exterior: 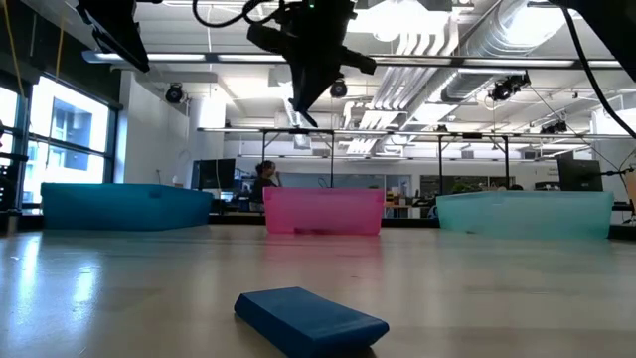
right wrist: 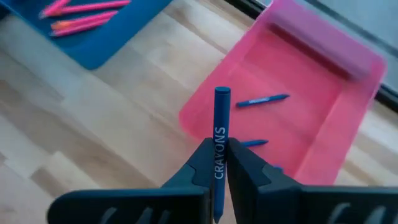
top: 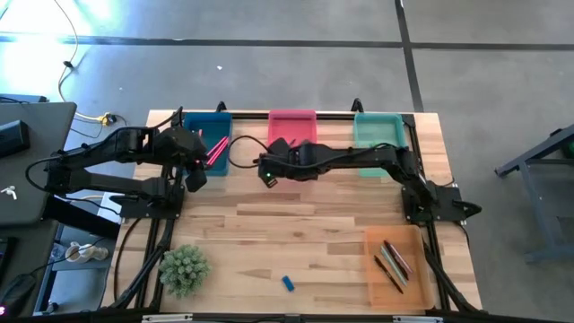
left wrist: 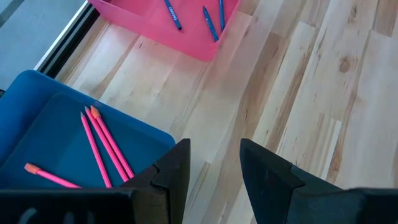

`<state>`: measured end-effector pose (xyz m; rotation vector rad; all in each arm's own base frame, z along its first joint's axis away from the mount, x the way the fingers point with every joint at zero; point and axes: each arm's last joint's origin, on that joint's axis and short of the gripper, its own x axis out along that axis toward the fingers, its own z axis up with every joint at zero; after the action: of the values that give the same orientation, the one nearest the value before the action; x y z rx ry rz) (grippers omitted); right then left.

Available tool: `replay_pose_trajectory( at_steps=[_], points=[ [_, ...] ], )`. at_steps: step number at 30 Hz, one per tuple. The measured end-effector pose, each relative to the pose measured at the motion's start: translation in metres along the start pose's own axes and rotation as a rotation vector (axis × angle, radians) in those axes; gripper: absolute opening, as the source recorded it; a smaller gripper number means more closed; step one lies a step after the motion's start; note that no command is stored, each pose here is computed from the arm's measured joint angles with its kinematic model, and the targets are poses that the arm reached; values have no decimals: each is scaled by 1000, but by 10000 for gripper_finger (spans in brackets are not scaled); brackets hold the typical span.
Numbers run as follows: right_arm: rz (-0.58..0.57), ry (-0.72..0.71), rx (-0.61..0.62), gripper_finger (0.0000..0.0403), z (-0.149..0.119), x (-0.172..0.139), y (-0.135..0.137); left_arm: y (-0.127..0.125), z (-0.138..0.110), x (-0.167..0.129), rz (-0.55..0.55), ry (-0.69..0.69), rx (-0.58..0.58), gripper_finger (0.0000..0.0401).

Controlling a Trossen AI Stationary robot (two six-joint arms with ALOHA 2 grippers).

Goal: Sort crayons/erasers/pens/pencils in bins
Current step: Put the blue crayon into the red bin

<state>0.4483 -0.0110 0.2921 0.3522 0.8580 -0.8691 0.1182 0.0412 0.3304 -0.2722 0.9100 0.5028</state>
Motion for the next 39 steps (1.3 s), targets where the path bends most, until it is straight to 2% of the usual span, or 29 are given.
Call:
replay_pose_trajectory(
  at_steps=[14,23,32,39],
  points=[
    [-125,33,-117,12,16,20,-30,0,1,0,11,-13,-28,127],
    [-169,153,-197,12,-2,72,-50,-1,2,3,14,0,-78,127],
    [-21,125,-192,12,-3,108,-56,-2,6,11,42,30,-99,127],
    [65,206,-171,12,-9,131,-73,-3,9,17,49,55,-97,127]
  ],
)
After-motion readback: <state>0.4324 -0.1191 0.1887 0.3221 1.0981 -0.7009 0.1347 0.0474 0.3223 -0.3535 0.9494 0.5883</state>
